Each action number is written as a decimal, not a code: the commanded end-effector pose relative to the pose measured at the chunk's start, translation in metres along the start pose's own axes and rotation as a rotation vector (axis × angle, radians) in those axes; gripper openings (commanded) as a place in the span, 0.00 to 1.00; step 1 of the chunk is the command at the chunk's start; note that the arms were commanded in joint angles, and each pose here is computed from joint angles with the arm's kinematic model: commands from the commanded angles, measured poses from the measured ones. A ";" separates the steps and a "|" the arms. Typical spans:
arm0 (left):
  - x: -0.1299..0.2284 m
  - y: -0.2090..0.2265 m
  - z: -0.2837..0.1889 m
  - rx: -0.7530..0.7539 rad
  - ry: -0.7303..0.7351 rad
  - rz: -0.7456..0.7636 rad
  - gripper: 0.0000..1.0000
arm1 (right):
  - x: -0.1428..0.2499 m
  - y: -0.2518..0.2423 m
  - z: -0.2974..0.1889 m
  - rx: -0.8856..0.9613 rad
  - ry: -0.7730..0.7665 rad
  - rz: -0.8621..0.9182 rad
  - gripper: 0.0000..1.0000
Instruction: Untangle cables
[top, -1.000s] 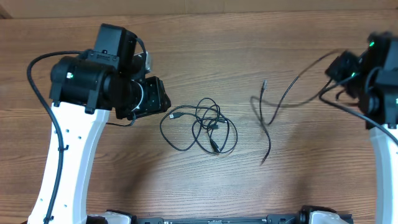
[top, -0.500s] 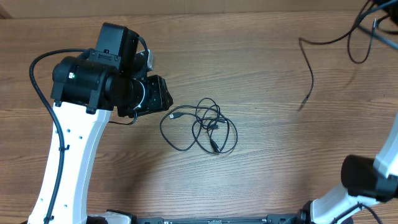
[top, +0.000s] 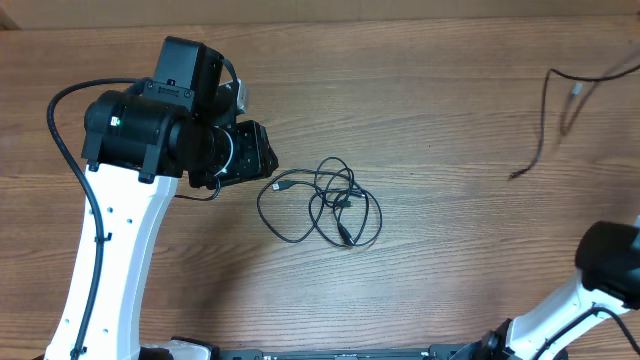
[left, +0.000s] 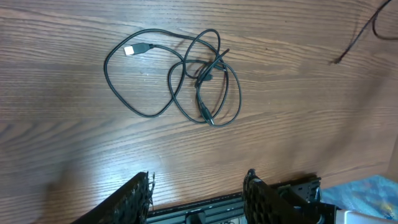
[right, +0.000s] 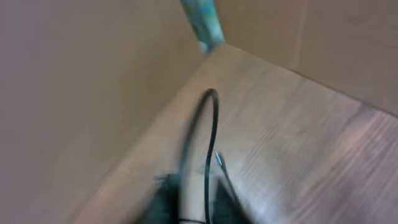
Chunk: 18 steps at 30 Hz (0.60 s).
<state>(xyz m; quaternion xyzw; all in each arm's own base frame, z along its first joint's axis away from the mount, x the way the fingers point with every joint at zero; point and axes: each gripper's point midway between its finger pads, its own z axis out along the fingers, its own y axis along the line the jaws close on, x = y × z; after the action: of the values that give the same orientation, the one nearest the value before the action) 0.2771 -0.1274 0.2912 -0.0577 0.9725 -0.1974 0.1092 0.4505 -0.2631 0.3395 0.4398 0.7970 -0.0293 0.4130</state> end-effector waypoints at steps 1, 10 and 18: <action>-0.001 -0.003 0.002 0.004 -0.001 0.027 0.51 | 0.031 -0.002 0.033 -0.089 0.159 0.029 0.96; -0.002 -0.003 0.002 0.006 -0.004 0.029 0.51 | 0.046 -0.009 0.036 -0.087 0.224 0.044 1.00; -0.001 -0.003 0.002 0.005 -0.003 0.029 0.52 | 0.050 -0.018 0.024 -0.049 0.239 0.047 1.00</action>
<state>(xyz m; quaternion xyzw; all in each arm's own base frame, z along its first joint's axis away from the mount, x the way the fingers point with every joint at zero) 0.2801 -0.1282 0.2923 -0.0566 0.9714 -0.1995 0.1156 0.4484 -0.2524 0.2590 0.4523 0.8365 0.0567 0.3042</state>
